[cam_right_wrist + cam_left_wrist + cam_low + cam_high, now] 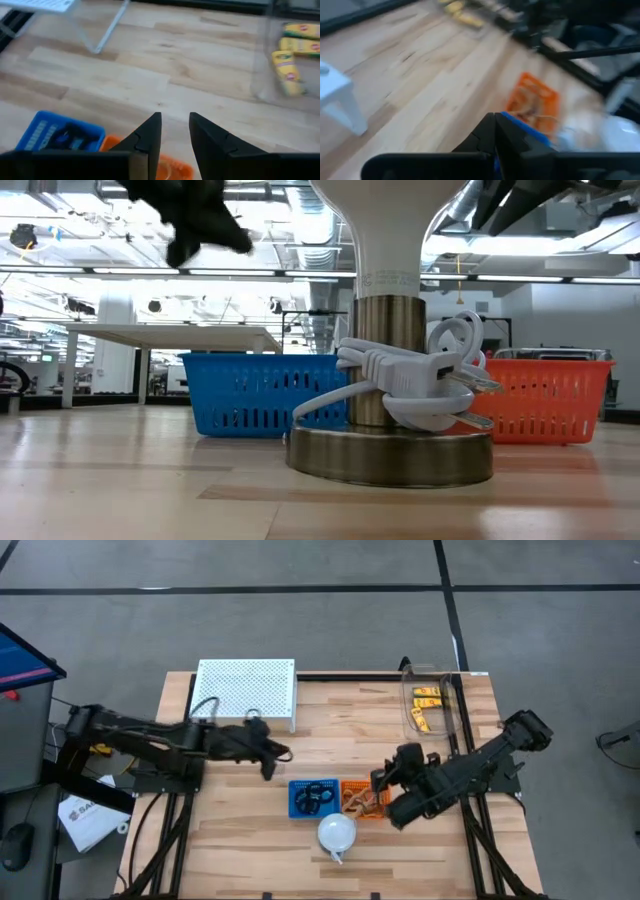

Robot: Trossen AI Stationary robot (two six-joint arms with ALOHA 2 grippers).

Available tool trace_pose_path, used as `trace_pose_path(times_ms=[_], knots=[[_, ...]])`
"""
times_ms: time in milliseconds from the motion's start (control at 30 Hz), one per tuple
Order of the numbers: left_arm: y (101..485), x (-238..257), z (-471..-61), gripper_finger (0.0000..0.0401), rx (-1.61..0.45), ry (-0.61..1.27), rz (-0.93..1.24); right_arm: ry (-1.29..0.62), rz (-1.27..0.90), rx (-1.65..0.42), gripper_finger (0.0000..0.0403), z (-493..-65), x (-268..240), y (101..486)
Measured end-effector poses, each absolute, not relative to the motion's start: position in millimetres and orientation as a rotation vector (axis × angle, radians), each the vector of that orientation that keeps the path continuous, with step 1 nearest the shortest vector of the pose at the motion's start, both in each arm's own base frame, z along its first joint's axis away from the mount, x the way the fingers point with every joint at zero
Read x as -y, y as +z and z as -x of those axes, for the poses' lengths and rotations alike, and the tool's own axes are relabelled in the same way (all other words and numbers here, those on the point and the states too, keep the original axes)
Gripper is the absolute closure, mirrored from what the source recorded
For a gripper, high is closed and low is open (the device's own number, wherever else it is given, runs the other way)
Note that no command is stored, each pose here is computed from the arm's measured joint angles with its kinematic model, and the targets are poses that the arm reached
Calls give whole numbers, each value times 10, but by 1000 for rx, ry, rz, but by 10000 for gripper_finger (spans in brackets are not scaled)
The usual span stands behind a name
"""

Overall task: Pick & Place Office Desk Supplies
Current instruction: Put the transparent bin filled with crayon boxes on the shelf

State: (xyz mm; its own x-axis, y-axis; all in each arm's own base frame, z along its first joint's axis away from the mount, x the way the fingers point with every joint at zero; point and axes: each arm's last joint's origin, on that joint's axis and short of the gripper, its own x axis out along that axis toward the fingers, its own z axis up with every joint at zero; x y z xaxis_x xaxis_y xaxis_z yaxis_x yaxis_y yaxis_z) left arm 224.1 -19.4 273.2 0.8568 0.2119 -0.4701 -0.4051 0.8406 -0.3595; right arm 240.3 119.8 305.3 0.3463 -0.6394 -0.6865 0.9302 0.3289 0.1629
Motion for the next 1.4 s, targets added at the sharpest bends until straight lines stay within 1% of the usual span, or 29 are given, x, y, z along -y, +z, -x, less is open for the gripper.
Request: trace_pose_path(times_ms=[67,133,267,367,467,567,733,867,967,1167,1300,1400], knots=[[2847,257,-2134,401,-397,260,450,-1132,-594,-570,305,-2380,-1117,3087],[2900,340,-2025,401,-414,169,443,-1166,-605,-561,305,-2352,-1040,3123],[2892,575,-1824,401,-541,-29,480,-1195,-672,-518,305,-2233,-871,3264],[2864,752,-1706,401,-616,-107,503,-1222,-705,-494,300,-2064,-679,3306],[2849,909,-1626,401,-654,-186,476,-1264,-729,-487,289,-1857,-485,3240],[2827,1017,-1574,401,-681,-236,445,-1267,-787,-508,274,-1658,-297,3195],[2770,1056,-1508,401,-750,-245,403,-1312,-859,-566,246,-1406,-13,3157],[2747,1028,-1493,401,-772,-237,356,-1397,-883,-615,233,-1286,247,3162],[2741,995,-1509,401,-765,-239,299,-1471,-874,-693,233,-1236,451,3121],[2740,921,-1554,401,-752,-202,284,-1556,-874,-791,233,-1067,843,3114],[2740,881,-1577,401,-747,-176,292,-1552,-907,-853,233,-917,1081,3061],[2744,846,-1597,401,-723,-121,286,-1526,-950,-875,233,-817,1217,2965]])
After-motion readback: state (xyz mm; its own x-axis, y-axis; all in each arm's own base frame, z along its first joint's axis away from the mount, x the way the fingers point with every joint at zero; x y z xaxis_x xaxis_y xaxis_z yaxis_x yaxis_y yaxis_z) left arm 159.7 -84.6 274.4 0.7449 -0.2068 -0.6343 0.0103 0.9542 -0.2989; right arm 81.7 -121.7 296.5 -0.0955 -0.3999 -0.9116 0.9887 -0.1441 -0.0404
